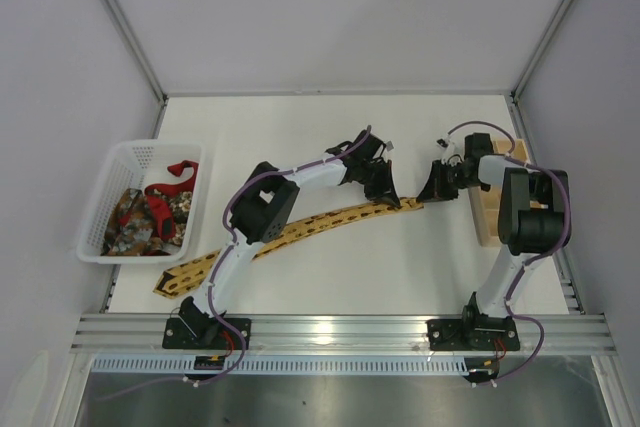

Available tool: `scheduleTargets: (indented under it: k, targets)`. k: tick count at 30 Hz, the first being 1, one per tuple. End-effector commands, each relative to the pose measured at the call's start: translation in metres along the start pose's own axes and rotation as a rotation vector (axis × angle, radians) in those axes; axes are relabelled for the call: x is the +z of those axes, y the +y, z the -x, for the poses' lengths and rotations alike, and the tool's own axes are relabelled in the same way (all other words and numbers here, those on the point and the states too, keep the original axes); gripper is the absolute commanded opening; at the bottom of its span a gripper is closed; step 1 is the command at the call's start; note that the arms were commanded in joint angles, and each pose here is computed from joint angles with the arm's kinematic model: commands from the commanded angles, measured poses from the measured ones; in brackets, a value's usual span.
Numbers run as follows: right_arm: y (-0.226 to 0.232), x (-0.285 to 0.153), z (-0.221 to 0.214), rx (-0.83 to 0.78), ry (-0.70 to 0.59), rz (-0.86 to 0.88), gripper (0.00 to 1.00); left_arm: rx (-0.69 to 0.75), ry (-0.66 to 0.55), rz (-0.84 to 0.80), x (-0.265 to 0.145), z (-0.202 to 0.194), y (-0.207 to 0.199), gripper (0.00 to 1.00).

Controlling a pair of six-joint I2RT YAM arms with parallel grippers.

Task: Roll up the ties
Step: Roll the tie

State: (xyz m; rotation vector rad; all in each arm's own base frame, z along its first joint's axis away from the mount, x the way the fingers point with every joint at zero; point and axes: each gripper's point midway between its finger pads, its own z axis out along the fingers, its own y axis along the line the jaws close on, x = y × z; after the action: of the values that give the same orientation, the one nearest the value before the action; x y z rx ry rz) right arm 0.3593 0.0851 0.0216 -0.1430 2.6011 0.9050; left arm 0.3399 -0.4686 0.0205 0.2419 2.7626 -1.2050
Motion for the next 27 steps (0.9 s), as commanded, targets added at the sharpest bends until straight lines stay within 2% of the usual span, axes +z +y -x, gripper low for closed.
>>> scheduleTargets:
  k: [1, 6, 15, 21, 27]
  targets:
    - [0.030, -0.021, 0.031, -0.061, -0.068, -0.045, 0.00, -0.041, 0.041, 0.142, 0.007, -0.012, 0.049, 0.00]
    - [0.045, -0.024, 0.028, -0.090, 0.005, -0.177, 0.00, -0.033, 0.046, 0.147, 0.004, -0.013, 0.049, 0.01]
    - [0.084, -0.007, 0.009, -0.164, 0.142, -0.240, 0.00, -0.033, 0.053, 0.163, 0.003, -0.017, 0.052, 0.00]
    - [0.100, 0.000, -0.011, -0.057, 0.198, -0.221, 0.00, -0.034, 0.049, 0.167, 0.001, -0.016, 0.052, 0.00]
    - [0.104, 0.001, -0.015, -0.023, 0.175, -0.199, 0.00, -0.037, 0.026, 0.155, -0.008, -0.015, 0.044, 0.00]
